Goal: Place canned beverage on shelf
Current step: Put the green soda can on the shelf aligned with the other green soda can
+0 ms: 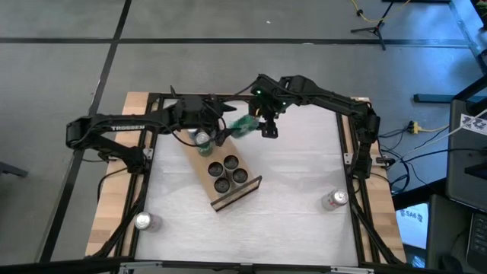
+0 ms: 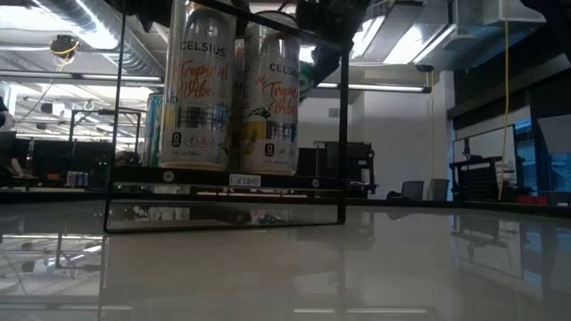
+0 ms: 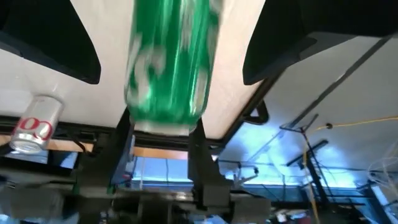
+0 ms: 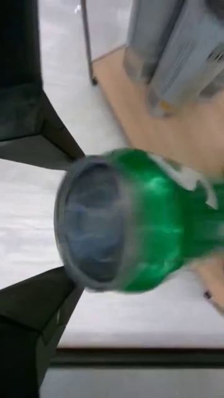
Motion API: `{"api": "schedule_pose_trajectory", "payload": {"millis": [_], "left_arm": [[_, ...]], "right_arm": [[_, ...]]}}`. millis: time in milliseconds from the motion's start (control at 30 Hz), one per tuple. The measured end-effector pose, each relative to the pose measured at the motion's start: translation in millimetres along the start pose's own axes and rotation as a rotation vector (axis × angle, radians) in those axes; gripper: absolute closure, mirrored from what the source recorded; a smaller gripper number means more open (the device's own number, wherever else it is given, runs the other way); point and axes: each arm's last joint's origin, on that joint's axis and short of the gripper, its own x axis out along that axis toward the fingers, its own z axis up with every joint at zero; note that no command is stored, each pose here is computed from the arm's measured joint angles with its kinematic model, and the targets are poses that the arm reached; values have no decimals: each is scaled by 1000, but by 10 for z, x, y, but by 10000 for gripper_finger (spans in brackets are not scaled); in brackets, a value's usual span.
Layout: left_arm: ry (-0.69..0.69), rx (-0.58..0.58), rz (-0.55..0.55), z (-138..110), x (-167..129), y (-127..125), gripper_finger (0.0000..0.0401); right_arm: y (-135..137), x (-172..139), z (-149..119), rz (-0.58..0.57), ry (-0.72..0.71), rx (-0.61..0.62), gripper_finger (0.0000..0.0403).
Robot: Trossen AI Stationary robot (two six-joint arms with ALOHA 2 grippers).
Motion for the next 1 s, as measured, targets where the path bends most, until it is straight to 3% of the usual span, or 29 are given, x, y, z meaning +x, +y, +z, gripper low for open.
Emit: {"api": "schedule_pose_trajectory", "payload": {"millis": [233,567,1000], "left_arm": [[49,-6,-6,-101,121,-4,18],[63,-6,-15,-131,157,-21,18],[63,-6,-14,-131,157,-21,18]], "right_arm": [[-4,2,17,2,-18,-3,169],[-2,15,-116,-75,159,12,213],[-35,23,-42,-115,85,3,217]]}}
